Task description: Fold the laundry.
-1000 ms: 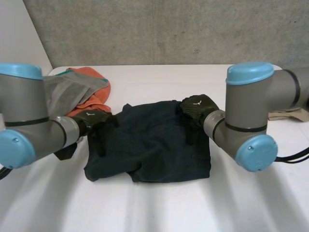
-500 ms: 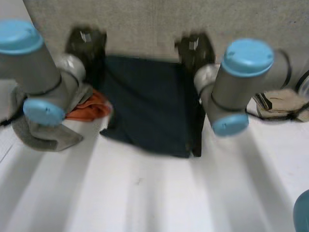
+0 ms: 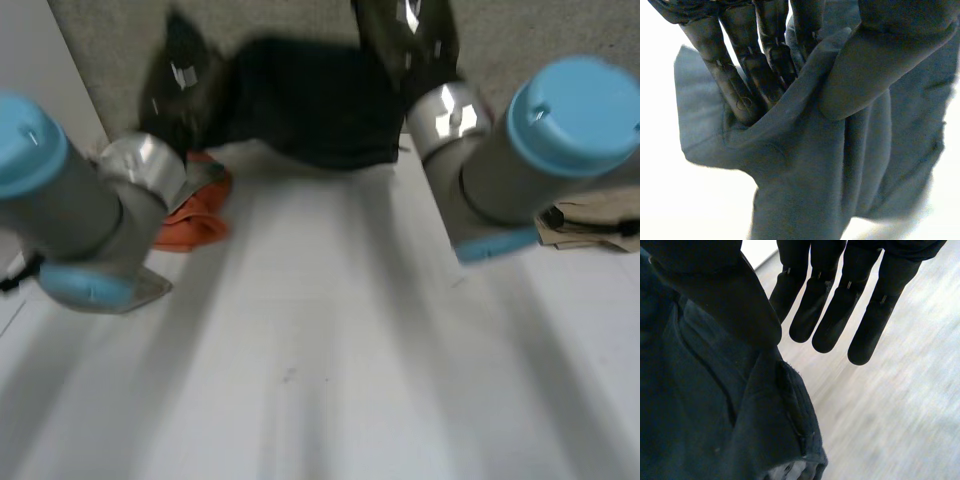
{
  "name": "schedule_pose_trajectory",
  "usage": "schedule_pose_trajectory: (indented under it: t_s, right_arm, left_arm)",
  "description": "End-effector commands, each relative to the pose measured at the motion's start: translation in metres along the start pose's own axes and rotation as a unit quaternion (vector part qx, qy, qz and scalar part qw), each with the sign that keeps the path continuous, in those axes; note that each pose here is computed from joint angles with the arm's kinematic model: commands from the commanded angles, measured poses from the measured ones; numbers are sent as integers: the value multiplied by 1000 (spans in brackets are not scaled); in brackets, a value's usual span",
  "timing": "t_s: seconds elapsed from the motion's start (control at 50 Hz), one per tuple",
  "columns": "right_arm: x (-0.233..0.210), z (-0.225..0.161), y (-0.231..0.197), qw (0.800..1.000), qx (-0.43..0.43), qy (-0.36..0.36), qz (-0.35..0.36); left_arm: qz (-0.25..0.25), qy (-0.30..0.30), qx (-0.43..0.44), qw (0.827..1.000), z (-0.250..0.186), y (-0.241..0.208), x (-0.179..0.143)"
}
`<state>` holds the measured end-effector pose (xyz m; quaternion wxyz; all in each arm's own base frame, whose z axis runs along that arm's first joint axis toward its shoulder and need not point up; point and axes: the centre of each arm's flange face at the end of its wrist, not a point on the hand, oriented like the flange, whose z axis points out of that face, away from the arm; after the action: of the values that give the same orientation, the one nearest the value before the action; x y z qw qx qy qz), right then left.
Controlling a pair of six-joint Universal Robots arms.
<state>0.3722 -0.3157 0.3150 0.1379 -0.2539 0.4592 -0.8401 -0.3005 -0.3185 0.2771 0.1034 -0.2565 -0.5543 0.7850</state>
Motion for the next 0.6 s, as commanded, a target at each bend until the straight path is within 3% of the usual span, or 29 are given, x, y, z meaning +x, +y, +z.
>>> schedule_pose_trajectory:
  t_s: [0.02, 0.12, 0.24, 0.42, 0.6]
  right_arm:
    - [-32, -93, 94, 966, -235, -103, 5]
    - [-40, -125, 114, 938, -309, -153, 15]
    - [-33, -137, 112, 919, -362, -151, 43]
    - [-10, -140, 86, 908, -402, -99, 64]
    - [-10, -155, 67, 908, -397, -124, 53]
  left_arm:
    - [12, 69, -177, 982, -85, 69, 42]
    - [17, 97, -231, 968, -119, 77, 53]
    - [20, 109, -279, 954, -138, 74, 52]
    - [4, 70, -275, 959, -137, 45, 25]
    - [-92, 1, -288, 953, -140, 35, -8]
